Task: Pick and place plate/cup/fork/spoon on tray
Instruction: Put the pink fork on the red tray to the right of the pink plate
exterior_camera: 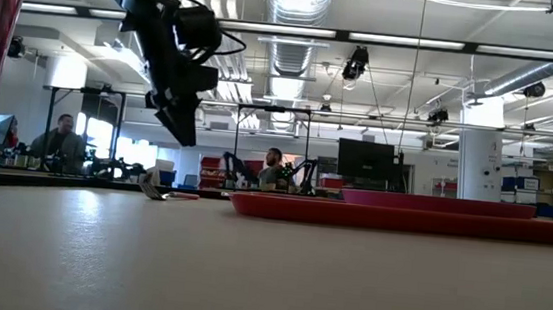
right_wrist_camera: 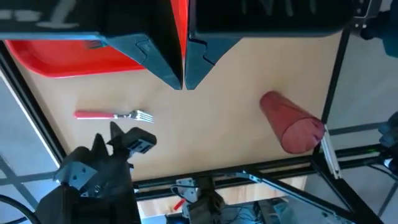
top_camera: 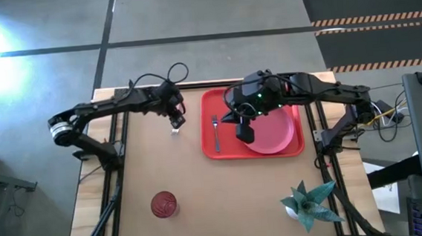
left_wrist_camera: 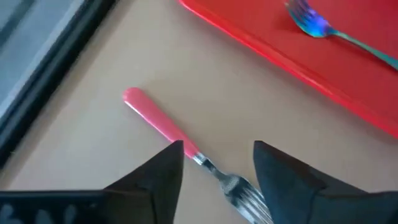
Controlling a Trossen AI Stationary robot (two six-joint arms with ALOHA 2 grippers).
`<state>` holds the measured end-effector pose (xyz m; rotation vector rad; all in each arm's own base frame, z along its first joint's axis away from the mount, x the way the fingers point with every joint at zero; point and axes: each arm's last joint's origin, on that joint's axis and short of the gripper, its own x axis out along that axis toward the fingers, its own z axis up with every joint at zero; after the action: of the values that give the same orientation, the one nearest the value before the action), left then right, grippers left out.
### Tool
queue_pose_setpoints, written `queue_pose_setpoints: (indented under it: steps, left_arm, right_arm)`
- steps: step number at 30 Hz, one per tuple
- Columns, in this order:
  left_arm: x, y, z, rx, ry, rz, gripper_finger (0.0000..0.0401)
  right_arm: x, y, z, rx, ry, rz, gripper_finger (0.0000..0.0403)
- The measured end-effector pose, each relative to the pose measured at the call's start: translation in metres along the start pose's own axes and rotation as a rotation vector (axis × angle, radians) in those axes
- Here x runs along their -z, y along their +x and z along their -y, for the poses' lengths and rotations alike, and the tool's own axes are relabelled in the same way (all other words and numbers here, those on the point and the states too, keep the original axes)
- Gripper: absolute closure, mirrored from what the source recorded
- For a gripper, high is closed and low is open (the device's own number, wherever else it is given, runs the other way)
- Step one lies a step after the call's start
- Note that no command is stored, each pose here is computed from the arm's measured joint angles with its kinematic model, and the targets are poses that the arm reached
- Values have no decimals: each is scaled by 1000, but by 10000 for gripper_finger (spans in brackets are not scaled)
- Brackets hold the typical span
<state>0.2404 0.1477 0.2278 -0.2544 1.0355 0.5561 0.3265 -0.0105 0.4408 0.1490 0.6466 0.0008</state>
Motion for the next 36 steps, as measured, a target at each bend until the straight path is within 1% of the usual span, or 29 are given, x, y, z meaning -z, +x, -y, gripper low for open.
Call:
queue_pose_setpoints:
  steps: [5, 7, 10, 16, 20, 24, 28, 30, 36]
  left_arm:
    - [-4, 10, -4, -31, -91, -18, 185]
    - [-4, 14, -6, -37, -136, -31, 181]
    - [-2, 24, -10, -47, -174, -77, 179]
    - [8, 44, -13, -62, -178, -217, 179]
    - [11, 55, -13, -59, -178, -256, 179]
    - [4, 59, -12, -50, -180, -236, 179]
    - [-7, 63, -12, 22, -197, -141, 179]
    - [-10, 65, -12, 47, -222, -119, 179]
    - [-4, 74, -15, 32, -231, -164, 179]
  right_arm:
    - [4, 4, 0, 3, 3, -32, 394]
    - [5, 5, 0, 2, 5, -37, 394]
    - [6, 6, 0, 2, 9, -44, 394]
    - [7, 6, -2, -1, 7, -53, 394]
    - [8, 6, -2, 0, 7, -57, 394]
    - [8, 6, -2, 0, 5, -59, 394]
    - [8, 6, -2, 0, 9, -58, 394]
    - [8, 6, -1, 0, 17, -59, 394]
    - [8, 6, -4, -5, 13, -61, 394]
